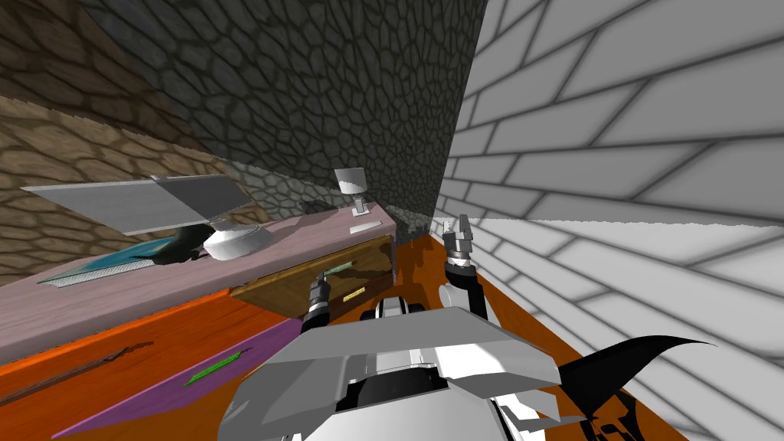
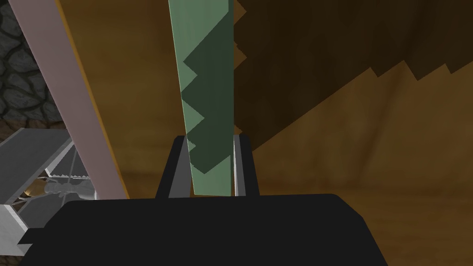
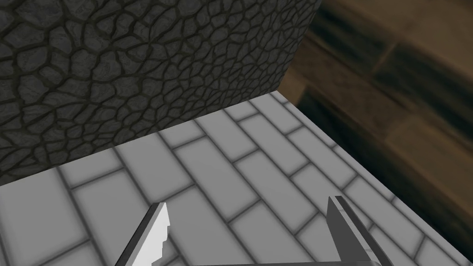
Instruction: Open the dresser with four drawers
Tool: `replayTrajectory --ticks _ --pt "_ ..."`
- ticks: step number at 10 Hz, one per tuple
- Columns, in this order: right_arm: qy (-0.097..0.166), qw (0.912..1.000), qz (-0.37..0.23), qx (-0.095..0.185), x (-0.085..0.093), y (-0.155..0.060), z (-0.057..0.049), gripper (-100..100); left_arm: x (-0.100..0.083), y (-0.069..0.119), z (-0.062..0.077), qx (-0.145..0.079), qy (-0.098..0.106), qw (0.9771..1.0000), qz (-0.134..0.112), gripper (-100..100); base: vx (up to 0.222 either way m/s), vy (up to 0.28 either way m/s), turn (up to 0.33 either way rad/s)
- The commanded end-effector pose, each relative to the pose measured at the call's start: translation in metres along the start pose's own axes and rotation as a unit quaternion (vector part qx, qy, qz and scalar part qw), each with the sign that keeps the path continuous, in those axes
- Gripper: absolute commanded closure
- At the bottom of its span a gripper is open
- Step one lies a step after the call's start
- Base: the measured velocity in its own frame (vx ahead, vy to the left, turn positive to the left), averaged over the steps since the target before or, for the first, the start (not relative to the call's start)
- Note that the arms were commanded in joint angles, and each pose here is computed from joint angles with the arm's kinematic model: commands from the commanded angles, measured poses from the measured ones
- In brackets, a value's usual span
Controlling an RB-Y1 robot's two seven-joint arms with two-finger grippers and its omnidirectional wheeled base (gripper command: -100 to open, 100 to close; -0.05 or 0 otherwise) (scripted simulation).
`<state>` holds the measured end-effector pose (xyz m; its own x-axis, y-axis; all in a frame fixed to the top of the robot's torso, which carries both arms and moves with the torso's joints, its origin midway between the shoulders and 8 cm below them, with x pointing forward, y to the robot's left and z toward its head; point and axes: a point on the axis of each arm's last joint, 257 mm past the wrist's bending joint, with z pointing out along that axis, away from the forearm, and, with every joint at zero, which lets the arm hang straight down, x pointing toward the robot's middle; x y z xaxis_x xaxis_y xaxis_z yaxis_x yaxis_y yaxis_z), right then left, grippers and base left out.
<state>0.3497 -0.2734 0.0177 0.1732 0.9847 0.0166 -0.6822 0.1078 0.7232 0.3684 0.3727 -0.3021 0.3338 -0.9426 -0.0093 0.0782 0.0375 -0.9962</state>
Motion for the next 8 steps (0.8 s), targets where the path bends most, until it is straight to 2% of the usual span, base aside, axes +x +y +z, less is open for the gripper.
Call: replayTrajectory --ticks 1,4,5,6,8 --pt "0.0 1.0 0.0 0.0 0.0 0.0 0.0 0 -0.003 -0.002 -0.004 -0.004 -0.001 1.0 0.001 100 -0.146 -0.05 0.013" --pt "0.0 1.0 0.0 0.0 0.0 0.0 0.0 0 -0.004 -0.004 -0.006 -0.007 -0.001 1.0 0.001 100 -0.14 -0.066 0.006" --pt "0.0 1.0 0.0 0.0 0.0 0.0 0.0 0 0.013 -0.002 -0.014 -0.011 0.012 0.9999 0.001 100 -0.083 -0.012 0.211" --pt "0.0 1.0 0.0 0.0 0.0 0.0 0.0 0 0.019 -0.003 -0.016 -0.011 0.017 0.9998 0.0 100 -0.119 0.004 0.158" --pt "0.0 1.0 0.0 0.0 0.0 0.0 0.0 0 0.043 -0.006 -0.024 -0.009 0.034 0.9994 -0.001 100 -0.129 0.013 0.149"
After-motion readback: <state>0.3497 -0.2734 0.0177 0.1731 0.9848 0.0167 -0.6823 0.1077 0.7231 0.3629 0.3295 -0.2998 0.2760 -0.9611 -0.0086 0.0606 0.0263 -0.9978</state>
